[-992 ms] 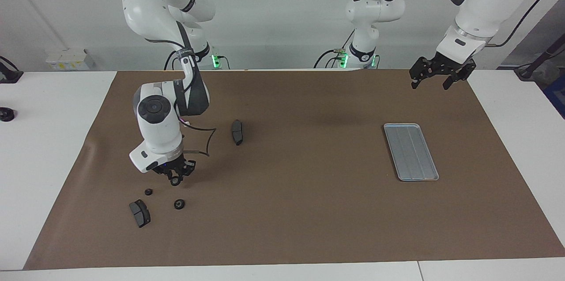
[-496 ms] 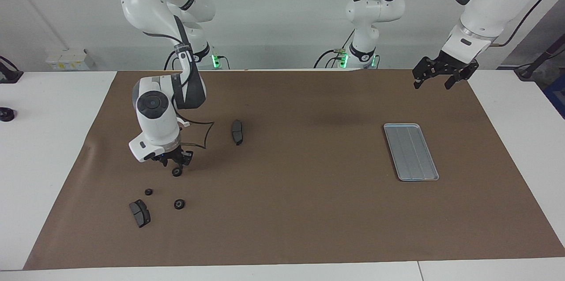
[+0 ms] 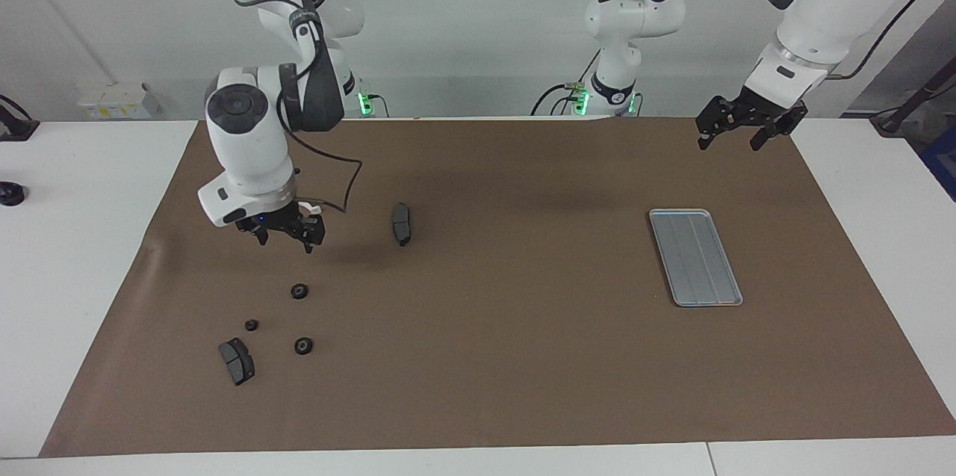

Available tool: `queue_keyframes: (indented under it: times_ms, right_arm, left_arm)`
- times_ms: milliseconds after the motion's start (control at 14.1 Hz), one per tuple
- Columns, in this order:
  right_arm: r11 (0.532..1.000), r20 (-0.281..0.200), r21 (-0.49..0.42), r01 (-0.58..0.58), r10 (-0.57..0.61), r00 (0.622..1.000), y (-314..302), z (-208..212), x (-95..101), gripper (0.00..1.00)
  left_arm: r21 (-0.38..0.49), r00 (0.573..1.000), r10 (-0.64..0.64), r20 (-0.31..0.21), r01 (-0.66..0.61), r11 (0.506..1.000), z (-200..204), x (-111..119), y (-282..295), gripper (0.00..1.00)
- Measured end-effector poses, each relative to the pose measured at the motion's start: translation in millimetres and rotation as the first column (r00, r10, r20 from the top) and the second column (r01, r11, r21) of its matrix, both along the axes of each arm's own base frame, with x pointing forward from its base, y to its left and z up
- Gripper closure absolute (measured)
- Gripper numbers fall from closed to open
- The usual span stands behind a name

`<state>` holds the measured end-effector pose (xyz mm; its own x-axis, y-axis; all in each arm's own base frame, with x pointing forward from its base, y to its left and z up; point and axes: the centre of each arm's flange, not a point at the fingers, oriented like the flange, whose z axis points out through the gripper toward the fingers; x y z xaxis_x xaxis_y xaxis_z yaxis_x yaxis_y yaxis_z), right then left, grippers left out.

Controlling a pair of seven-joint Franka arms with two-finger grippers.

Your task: Place bearing gear from tray to pile

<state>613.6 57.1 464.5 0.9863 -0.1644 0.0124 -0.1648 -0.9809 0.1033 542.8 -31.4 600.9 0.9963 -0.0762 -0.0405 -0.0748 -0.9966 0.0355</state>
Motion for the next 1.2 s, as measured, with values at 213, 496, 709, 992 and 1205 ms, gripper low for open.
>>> queue_keyframes:
  times_ms: [213, 496, 709, 992, 1205]
  right_arm:
    - [0.998, 0.004, 0.051, -0.021, 0.021, 1.000, -16.1, 55.6, -14.3, 0.11]
    - [0.993, -0.019, 0.054, -0.106, 0.107, 0.994, -68.3, 123.3, -38.8, 0.11]
    - [0.989, -0.001, 0.089, -0.116, 0.116, 0.993, -102.8, 147.5, -44.4, 0.10]
    - [0.992, -0.017, 0.100, -0.073, 0.076, 0.997, -128.9, 138.8, -47.3, 0.00]
    - [0.992, -0.024, 0.101, -0.069, 0.072, 0.997, -131.2, 133.7, -47.6, 0.00]
  left_arm:
    - [0.000, 1.000, 0.000, 0.002, 0.000, 1.000, 1.0, -0.7, -0.1, 0.00]
    - [0.000, 1.000, 0.000, 0.001, 0.000, 1.000, 0.6, -1.2, 0.0, 0.00]
    - [0.000, 1.000, 0.000, 0.000, 0.000, 1.000, 0.3, -1.3, 0.0, 0.00]
    - [0.000, 1.000, 0.000, 0.000, 0.000, 1.000, 0.4, -1.4, 0.0, 0.00]
    - [0.000, 1.000, 0.000, 0.000, 0.000, 1.000, 0.5, -1.5, 0.0, 0.00]
